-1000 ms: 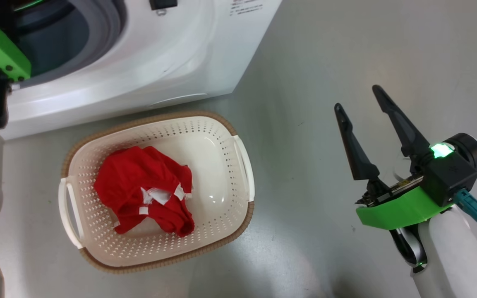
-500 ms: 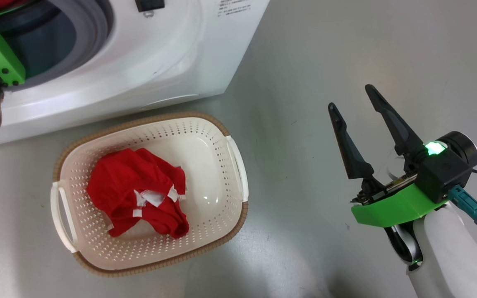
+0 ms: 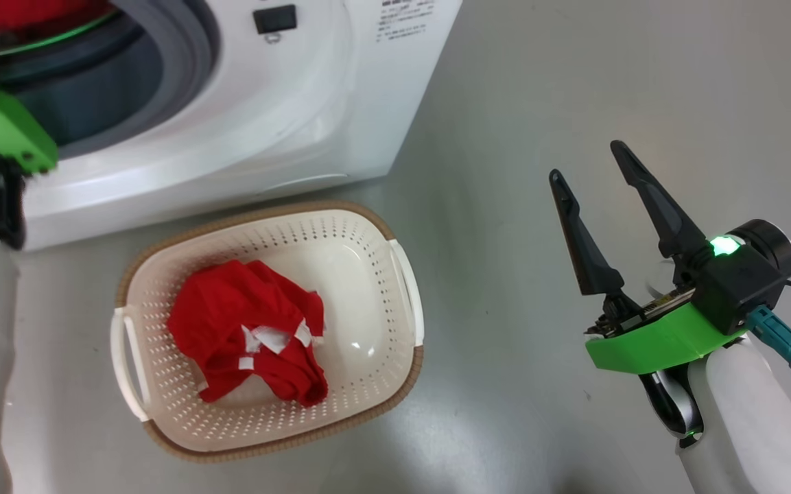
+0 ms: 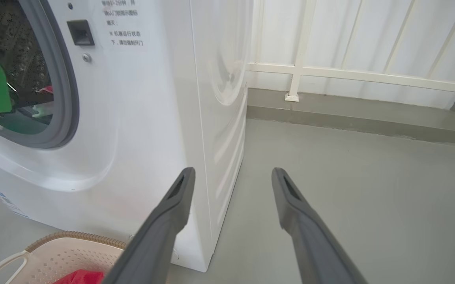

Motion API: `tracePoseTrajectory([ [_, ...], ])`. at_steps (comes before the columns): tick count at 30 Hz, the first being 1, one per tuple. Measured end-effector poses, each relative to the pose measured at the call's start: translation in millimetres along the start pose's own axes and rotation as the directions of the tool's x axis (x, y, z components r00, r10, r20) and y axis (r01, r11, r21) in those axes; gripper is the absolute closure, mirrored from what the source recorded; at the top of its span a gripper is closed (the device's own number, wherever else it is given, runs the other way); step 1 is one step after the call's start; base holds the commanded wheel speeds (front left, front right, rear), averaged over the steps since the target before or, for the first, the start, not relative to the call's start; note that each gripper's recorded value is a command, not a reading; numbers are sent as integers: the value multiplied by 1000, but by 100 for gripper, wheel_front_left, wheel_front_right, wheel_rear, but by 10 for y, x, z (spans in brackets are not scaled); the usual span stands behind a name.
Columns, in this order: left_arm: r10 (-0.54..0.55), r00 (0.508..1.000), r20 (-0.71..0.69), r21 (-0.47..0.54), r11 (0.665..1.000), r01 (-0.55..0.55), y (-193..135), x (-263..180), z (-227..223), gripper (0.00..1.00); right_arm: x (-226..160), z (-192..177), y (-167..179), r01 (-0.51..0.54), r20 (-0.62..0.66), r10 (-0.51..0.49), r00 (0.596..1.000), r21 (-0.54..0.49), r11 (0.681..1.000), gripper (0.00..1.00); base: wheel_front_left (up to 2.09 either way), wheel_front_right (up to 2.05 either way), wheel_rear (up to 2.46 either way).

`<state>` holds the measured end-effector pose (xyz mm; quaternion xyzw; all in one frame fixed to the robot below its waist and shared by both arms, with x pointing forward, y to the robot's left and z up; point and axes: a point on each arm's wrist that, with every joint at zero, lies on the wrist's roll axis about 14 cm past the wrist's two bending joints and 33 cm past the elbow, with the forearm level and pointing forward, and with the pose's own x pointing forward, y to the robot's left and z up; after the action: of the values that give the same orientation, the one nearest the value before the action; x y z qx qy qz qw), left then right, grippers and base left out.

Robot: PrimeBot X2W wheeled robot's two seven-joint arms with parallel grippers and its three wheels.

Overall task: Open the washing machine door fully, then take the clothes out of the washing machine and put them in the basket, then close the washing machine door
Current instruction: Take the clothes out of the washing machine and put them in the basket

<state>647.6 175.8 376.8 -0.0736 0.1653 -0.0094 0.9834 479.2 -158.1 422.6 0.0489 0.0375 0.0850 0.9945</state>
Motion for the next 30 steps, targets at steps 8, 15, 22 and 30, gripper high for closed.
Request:
tracePoseTrajectory([
  [8,19,992,121,-68,998,-11,122,-287,275,100,-24,134,74,-14,31,14,999,6,1000,0,0,0,0],
  [15,22,980,197,-89,996,-4,147,-630,349,100,-48,265,153,-31,61,31,998,10,999,0,0,0,0],
  [22,11,963,269,-87,996,13,122,-890,514,100,-147,323,181,-31,68,29,997,18,999,0,0,0,0],
  [30,-11,930,368,-81,996,44,5,-1264,761,100,-281,443,198,-25,90,23,996,25,999,0,0,0,0],
])
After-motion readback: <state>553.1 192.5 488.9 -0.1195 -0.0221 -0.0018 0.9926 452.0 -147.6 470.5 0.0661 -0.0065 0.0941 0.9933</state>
